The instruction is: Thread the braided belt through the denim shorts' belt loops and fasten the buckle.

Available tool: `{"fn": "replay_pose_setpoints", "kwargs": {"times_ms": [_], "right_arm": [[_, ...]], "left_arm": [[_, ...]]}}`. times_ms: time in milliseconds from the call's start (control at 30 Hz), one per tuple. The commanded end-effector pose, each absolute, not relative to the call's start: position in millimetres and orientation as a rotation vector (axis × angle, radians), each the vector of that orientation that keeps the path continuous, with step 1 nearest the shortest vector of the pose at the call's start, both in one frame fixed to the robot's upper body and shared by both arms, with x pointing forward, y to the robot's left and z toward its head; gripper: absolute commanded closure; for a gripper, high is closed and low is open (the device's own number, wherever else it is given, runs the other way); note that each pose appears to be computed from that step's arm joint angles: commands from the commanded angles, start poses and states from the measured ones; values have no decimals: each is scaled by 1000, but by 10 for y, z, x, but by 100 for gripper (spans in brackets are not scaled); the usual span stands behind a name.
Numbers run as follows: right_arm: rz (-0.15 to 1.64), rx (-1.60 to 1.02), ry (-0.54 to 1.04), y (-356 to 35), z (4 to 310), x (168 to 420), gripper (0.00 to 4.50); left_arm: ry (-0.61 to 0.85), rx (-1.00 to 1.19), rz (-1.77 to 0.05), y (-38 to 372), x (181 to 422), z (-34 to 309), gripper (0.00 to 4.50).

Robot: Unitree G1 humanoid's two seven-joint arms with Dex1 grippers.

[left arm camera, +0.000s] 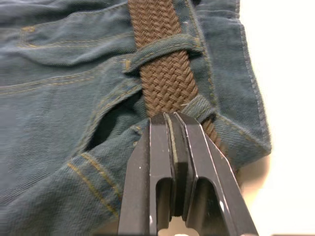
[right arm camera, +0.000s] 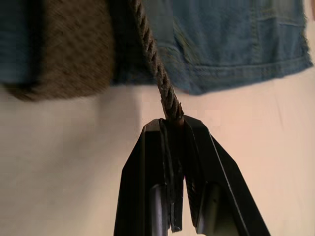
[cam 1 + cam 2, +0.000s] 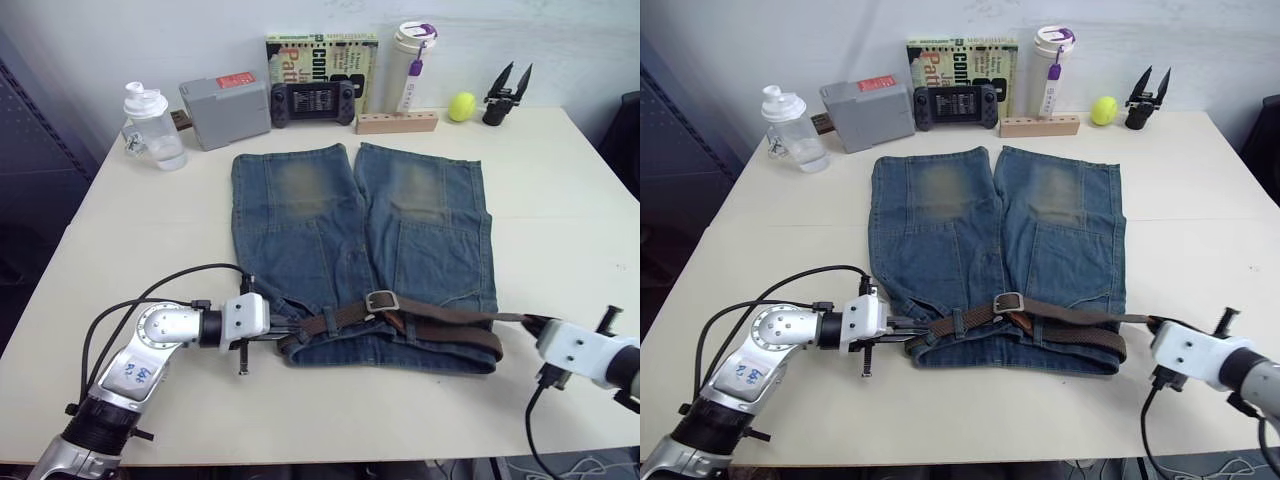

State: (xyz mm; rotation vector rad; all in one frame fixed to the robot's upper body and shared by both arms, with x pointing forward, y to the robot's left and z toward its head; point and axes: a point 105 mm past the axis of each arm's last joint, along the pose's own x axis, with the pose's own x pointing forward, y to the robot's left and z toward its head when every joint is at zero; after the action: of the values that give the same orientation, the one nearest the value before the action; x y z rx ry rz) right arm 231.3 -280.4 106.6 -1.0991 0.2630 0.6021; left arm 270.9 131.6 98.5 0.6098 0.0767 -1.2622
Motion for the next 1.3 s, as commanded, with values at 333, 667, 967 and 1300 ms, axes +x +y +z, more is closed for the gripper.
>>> {"fn": "replay_pose_setpoints", "kwargs": {"times_ms": [333, 667, 967, 1300], "right_arm": [[610, -782, 455, -2934, 1062, 2169, 161], [611, -488, 239, -2852, 1882, 2329, 0], [584, -228, 162, -2672, 1966, 2497, 0], [574, -213, 204, -2644, 1835, 2519, 0]], "left_arm": [[19, 457, -1026, 1881, 2529, 1457, 195], [16, 365, -993, 1938, 2358, 1808, 8], [41, 317, -974, 1914, 2340, 1841, 8], [26, 319, -937, 1941, 2384, 1852, 8]]}}
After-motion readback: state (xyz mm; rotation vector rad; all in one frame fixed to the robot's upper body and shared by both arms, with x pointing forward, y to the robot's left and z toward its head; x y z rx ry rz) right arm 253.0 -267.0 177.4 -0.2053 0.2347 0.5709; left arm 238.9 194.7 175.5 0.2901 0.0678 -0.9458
